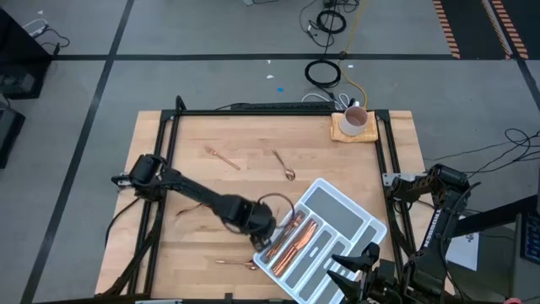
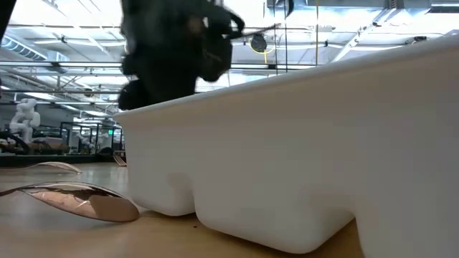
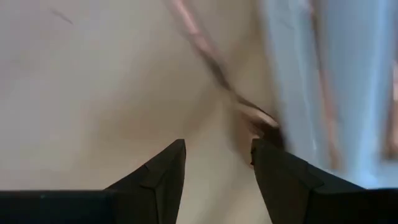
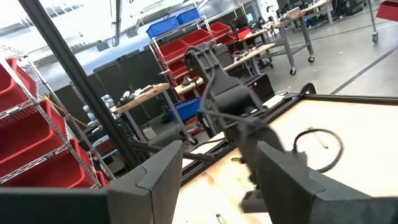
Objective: Sort silverware
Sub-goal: Put the gold spoon into the silverware tray
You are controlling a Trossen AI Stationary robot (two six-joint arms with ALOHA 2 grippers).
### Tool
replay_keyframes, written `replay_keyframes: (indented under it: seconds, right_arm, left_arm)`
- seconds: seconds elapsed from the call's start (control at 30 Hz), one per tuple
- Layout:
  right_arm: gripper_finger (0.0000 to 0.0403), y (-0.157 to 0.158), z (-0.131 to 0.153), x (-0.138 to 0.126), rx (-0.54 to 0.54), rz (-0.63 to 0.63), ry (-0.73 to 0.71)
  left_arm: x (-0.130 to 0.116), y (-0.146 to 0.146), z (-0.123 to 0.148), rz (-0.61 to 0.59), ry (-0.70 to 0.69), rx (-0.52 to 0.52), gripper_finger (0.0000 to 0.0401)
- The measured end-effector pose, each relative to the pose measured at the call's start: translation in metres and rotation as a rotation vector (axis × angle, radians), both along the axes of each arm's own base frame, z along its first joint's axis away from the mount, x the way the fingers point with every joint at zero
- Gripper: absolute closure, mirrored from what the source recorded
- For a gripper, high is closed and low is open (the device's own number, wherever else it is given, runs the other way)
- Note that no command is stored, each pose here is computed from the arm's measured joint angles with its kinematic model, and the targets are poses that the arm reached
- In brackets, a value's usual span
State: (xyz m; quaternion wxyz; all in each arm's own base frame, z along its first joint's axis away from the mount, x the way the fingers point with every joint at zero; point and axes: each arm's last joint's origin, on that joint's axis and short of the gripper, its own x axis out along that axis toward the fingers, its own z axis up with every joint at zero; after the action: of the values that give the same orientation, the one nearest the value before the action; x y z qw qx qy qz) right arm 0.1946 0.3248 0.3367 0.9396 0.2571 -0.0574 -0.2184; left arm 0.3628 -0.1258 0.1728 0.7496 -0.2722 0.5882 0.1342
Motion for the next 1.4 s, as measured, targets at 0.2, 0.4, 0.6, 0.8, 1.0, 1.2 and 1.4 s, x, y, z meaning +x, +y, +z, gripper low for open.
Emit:
replay_keyframes:
  seconds: [0.2,0.4,0.6,0.8,1.0,1.2,1.4]
  right_arm:
    - [0.0215,0.000,0.000,-0.001,-0.005,0.003,0.003]
    - [0.0215,0.000,0.000,-0.001,-0.028,0.003,0.014]
    - [0.0215,0.000,0.000,-0.001,-0.030,0.003,0.015]
    - [0.0215,0.000,0.000,-0.001,-0.026,0.003,0.013]
    - [0.0215,0.000,0.000,-0.001,-0.027,0.003,0.014]
    - [0.0215,0.000,0.000,-0.001,-0.027,0.003,0.014]
    - [0.0215,0.000,0.000,-0.001,-0.034,0.003,0.017]
  left_arm:
    - [-0.008,-0.012,-0.005,0.048,0.028,-0.032,0.0212]
    - [-0.004,-0.016,-0.013,0.073,-0.040,-0.140,0.0212]
    - [-0.004,-0.016,-0.014,0.089,-0.044,-0.147,0.0212]
    - [-0.002,-0.016,-0.016,0.094,-0.060,-0.130,0.0240]
    - [0.000,-0.017,-0.024,0.076,-0.045,-0.127,0.0263]
    - [0.000,-0.017,-0.029,0.067,-0.029,-0.121,0.0265]
    - [0.000,-0.016,-0.029,0.042,-0.034,-0.097,0.0303]
